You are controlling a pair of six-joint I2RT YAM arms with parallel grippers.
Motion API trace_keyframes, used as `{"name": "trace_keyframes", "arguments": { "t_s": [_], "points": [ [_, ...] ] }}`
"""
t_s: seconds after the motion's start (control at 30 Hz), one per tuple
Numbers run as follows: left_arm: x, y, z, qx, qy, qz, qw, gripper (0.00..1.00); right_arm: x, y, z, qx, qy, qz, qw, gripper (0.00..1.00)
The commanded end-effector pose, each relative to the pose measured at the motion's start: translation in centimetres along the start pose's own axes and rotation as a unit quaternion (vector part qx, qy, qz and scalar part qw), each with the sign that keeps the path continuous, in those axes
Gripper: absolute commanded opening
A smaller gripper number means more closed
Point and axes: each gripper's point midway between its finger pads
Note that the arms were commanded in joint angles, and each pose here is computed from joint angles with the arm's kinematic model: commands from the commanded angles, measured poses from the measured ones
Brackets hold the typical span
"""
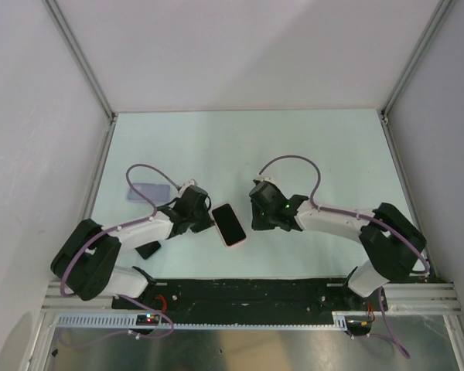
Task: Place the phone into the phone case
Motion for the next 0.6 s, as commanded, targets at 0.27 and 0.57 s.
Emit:
{"name": "trace_keyframes", "arguments": {
  "t_s": [0.27, 0.57],
  "points": [
    [-1.7, -1.4, -1.4, 0.013, 0.003, -0.042, 0.999, 0.01, -1.5, 3.4, -0.5, -0.012, -0.012, 0.061, 0.998, 0.28],
    [-1.9, -1.9, -3.1, 0.020, 0.013, -0.046, 0.999, 0.00, -0.1, 3.7, -1.7, -0.024, 0.008, 0.062, 0.998, 0.27]
  ]
}}
Point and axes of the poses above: each gripper's point midway between its finger pads, its own x axis out along the fingers, its own y axis along the line the jaws close on, z = x × y, and after that the axes turned 1 degree about x, right-handed
